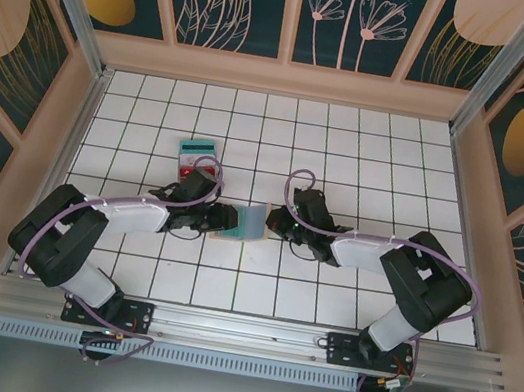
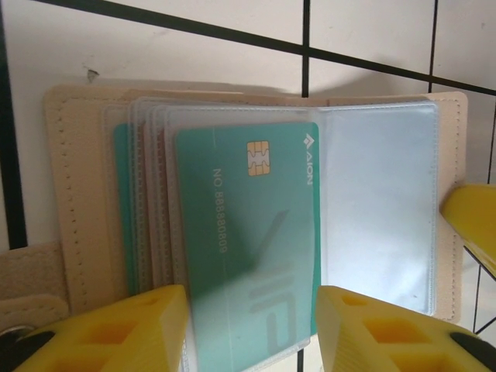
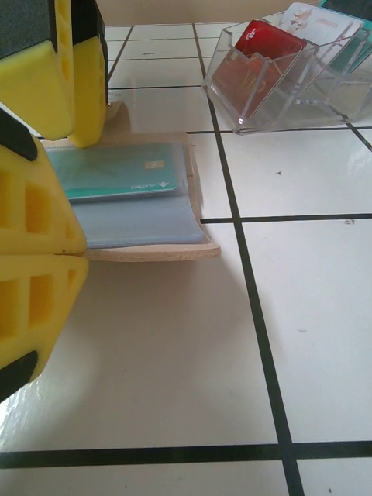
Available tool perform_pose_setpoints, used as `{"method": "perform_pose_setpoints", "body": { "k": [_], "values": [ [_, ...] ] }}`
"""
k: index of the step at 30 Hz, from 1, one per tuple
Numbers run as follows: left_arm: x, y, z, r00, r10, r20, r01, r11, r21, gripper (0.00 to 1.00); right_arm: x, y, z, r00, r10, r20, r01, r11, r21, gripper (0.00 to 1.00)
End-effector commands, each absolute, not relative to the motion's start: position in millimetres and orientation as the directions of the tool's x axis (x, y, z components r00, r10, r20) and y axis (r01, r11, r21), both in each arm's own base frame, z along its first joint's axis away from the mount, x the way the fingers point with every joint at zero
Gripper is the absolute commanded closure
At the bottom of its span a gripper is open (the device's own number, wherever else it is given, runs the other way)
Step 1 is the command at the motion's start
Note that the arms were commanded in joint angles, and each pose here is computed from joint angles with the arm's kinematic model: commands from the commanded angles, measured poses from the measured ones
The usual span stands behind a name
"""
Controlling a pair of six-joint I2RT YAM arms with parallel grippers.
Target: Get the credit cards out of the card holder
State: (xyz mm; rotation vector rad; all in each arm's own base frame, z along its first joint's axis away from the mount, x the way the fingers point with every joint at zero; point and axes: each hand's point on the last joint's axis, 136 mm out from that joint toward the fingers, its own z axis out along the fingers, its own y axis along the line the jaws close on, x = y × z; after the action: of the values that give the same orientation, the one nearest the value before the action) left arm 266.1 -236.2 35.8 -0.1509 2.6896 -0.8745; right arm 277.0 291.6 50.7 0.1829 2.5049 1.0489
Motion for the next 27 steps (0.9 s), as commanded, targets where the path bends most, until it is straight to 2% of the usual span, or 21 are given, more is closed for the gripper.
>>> {"method": "perform_pose_setpoints", "body": {
  "k": [1, 6, 10, 14, 17, 20, 27],
  "values": [
    [258.9, -239.6, 30.3, -0.958, -0.179, -0.225, -0.005, 0.791, -0.611, 0.48, 274.4, 301.0, 50.9, -0.909, 0.257, -0.328, -0.063, 0.693, 0.718, 1.0],
    [259.0, -237.8, 28.1, -0.958, -0.183, -0.223, -0.013, 0.799, -0.601, 0.5, 277.0, 297.1, 51.9, -0.903, 0.253, -0.348, -0.066, 0.719, 0.692, 1.0],
    [258.4, -234.5, 26.0, -0.956, -0.185, -0.225, -0.018, 0.809, -0.588, 0.52, 283.9, 285.5, 59.1, -0.881, 0.259, -0.397, -0.064, 0.765, 0.641, 0.73],
    [257.9, -232.5, 24.5, -0.956, -0.187, -0.226, -0.022, 0.815, -0.579, 0.52, 291.1, 272.5, 72.3, -0.85, 0.275, -0.449, -0.056, 0.801, 0.596, 0.62],
    [258.2, -230.5, 25.3, -0.954, -0.191, -0.231, -0.025, 0.819, -0.573, 0.53, 295.1, 275.1, 88.6, -0.835, 0.261, -0.485, -0.091, 0.803, 0.589, 0.62],
    [258.7, -229.1, 26.6, -0.952, -0.193, -0.238, -0.024, 0.822, -0.568, 0.53, 295.4, 292.0, 100.7, -0.84, 0.218, -0.496, -0.152, 0.784, 0.602, 0.69],
    [257.2, -227.0, 25.6, -0.952, -0.192, -0.239, -0.025, 0.827, -0.562, 0.53, 282.3, 339.7, 94.5, -0.901, 0.141, -0.409, -0.211, 0.683, 0.699, 0.78]
  ]
}}
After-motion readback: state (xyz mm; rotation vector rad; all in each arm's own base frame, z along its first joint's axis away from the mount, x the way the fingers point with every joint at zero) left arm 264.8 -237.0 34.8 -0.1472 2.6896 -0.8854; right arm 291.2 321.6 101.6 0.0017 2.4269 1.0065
